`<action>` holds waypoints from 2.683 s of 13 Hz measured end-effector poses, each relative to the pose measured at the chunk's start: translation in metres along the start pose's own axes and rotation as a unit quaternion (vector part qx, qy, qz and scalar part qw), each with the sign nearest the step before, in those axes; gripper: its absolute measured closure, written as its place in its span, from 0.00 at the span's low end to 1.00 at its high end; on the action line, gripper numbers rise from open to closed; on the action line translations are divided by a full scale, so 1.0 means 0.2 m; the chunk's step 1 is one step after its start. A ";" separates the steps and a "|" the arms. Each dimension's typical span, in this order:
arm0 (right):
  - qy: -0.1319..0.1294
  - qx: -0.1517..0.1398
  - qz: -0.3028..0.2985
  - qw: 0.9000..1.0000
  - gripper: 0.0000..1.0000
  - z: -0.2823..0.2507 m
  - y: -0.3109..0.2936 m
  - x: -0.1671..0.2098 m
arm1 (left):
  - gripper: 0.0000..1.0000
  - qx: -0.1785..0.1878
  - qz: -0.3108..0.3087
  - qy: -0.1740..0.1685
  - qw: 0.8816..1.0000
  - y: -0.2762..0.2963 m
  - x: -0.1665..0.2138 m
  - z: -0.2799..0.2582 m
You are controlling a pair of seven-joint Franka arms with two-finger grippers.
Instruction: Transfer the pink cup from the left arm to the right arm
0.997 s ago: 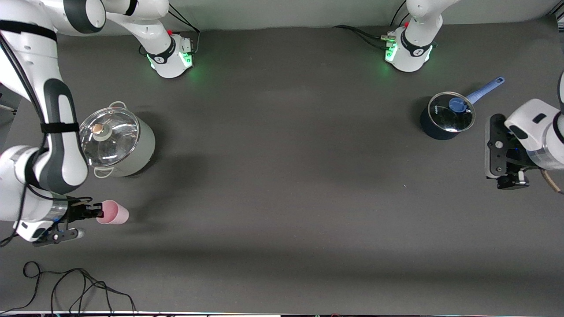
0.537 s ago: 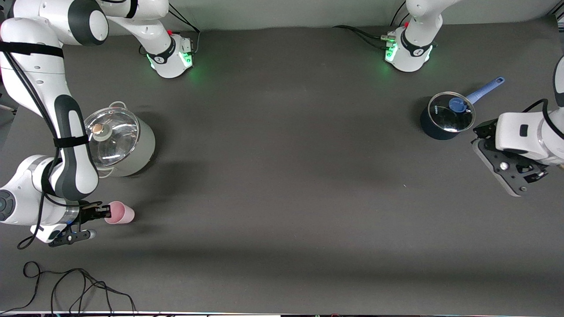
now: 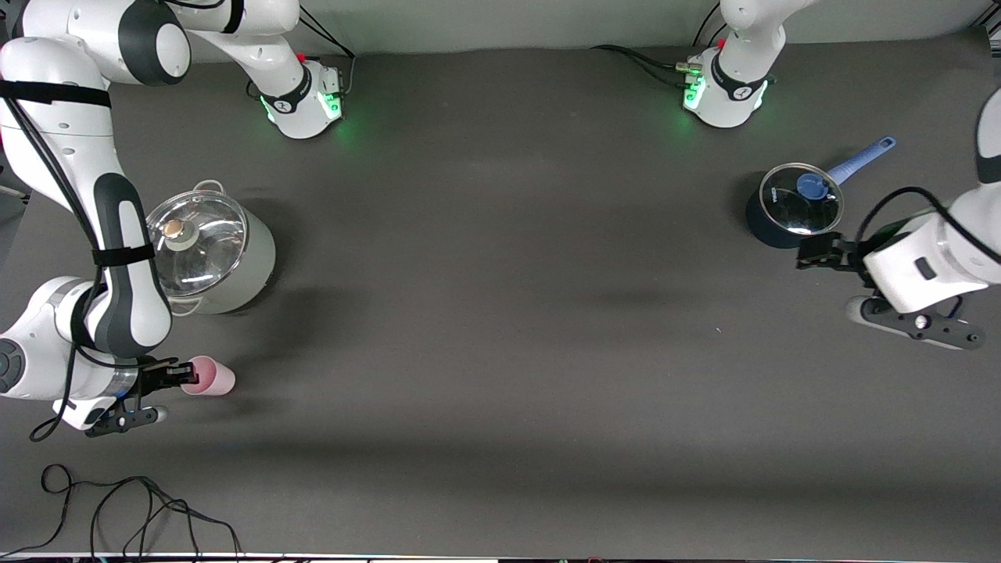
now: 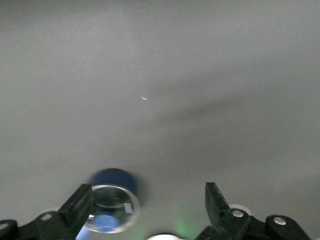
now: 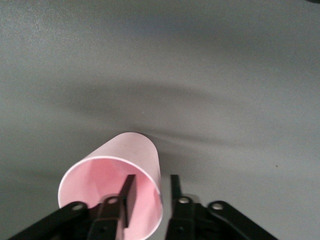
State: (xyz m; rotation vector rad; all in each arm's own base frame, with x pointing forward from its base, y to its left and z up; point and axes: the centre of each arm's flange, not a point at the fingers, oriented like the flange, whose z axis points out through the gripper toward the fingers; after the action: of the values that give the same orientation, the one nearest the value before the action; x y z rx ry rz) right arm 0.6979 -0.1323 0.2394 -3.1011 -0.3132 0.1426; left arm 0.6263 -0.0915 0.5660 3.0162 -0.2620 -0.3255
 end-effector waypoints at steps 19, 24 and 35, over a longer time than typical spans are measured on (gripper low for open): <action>0.018 0.029 0.135 0.990 0.00 -1.55 -0.67 -0.38 | 0.00 0.108 -0.052 -0.055 0.991 0.25 -0.02 0.06; 0.033 0.032 0.152 0.987 0.00 -1.66 -0.60 -0.55 | 0.00 0.050 -0.078 0.023 0.995 0.10 -0.14 0.01; 0.070 0.030 0.169 0.983 0.00 -1.76 -0.67 -0.74 | 0.00 0.043 -0.040 0.105 0.993 -0.02 -0.26 0.08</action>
State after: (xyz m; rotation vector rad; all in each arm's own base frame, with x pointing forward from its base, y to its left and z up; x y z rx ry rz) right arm 0.5602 -0.0349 0.6071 -3.0536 0.2193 -0.0594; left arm 0.5738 -0.0799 0.5604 3.1180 -0.1416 -0.0027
